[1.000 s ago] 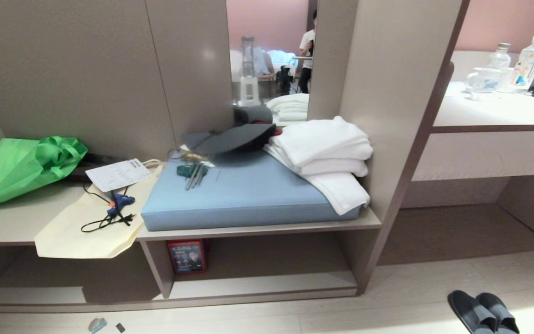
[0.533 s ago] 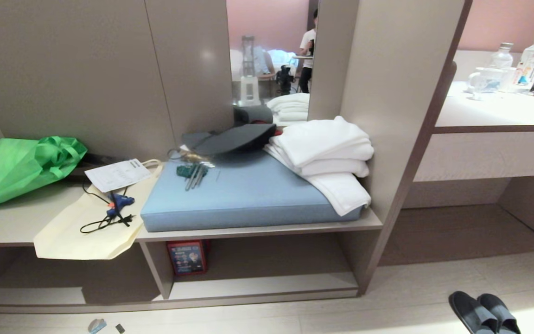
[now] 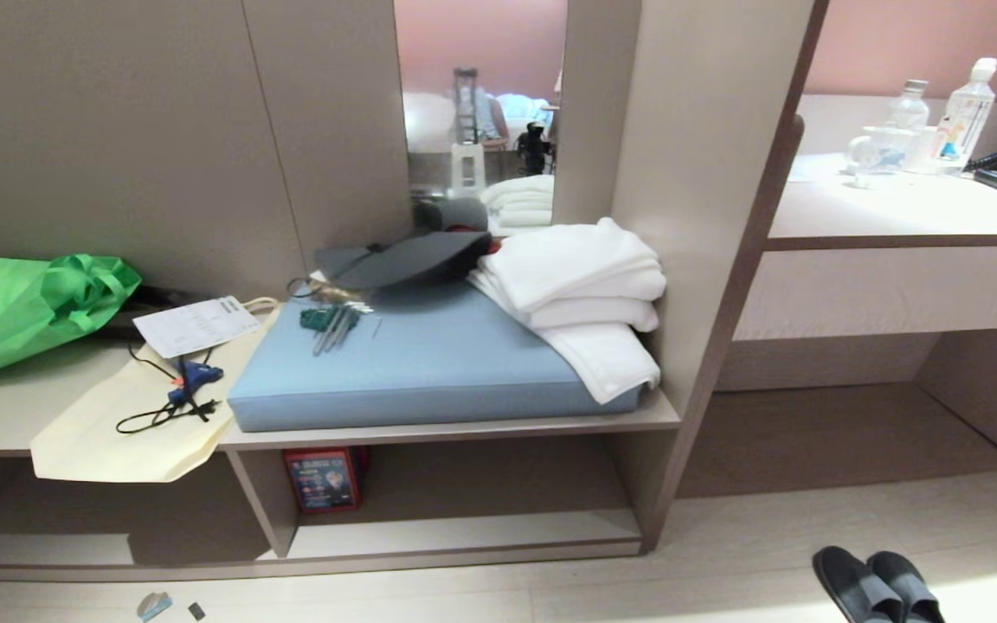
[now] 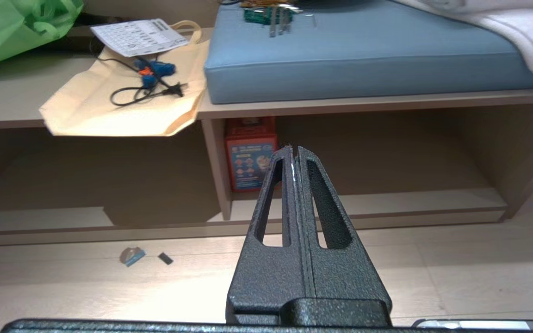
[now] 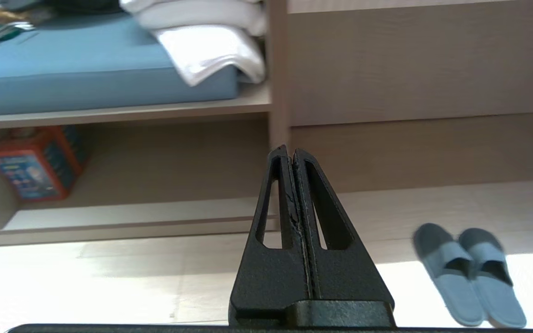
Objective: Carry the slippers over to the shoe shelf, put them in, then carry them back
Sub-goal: Pick up the slippers on the floor
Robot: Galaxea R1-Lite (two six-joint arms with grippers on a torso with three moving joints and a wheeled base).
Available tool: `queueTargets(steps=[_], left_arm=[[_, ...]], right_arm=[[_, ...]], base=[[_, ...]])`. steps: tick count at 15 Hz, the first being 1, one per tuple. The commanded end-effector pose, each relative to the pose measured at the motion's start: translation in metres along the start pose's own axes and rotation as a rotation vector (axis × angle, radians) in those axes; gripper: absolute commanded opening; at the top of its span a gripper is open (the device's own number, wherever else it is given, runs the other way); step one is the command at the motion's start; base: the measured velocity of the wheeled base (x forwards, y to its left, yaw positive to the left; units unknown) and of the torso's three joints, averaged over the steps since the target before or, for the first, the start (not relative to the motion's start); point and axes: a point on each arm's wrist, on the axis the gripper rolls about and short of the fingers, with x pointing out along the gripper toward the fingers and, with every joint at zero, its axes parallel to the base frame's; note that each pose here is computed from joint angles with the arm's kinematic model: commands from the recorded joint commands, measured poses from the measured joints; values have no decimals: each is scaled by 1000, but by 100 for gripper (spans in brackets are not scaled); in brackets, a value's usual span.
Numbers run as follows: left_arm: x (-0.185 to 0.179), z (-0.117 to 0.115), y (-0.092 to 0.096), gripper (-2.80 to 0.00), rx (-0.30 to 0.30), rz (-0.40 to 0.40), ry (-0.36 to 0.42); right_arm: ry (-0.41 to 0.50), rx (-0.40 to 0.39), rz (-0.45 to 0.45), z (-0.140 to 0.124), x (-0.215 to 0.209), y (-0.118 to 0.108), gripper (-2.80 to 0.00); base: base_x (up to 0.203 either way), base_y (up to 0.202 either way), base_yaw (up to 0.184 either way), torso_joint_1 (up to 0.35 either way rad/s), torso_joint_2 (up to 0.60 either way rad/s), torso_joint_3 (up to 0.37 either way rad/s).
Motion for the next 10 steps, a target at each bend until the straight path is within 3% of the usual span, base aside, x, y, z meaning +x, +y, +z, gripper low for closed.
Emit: queueTargets(steps=[1, 10], left_arm=[[0, 0, 0, -280, 0, 0, 2], [0, 0, 0, -280, 0, 0, 2]], right_arm=[[-1, 0, 1, 0, 0, 0, -280], [0, 0, 1, 0, 0, 0, -280]], base=[[0, -197, 1, 4, 5, 2], [0, -198, 2, 3, 3, 3]])
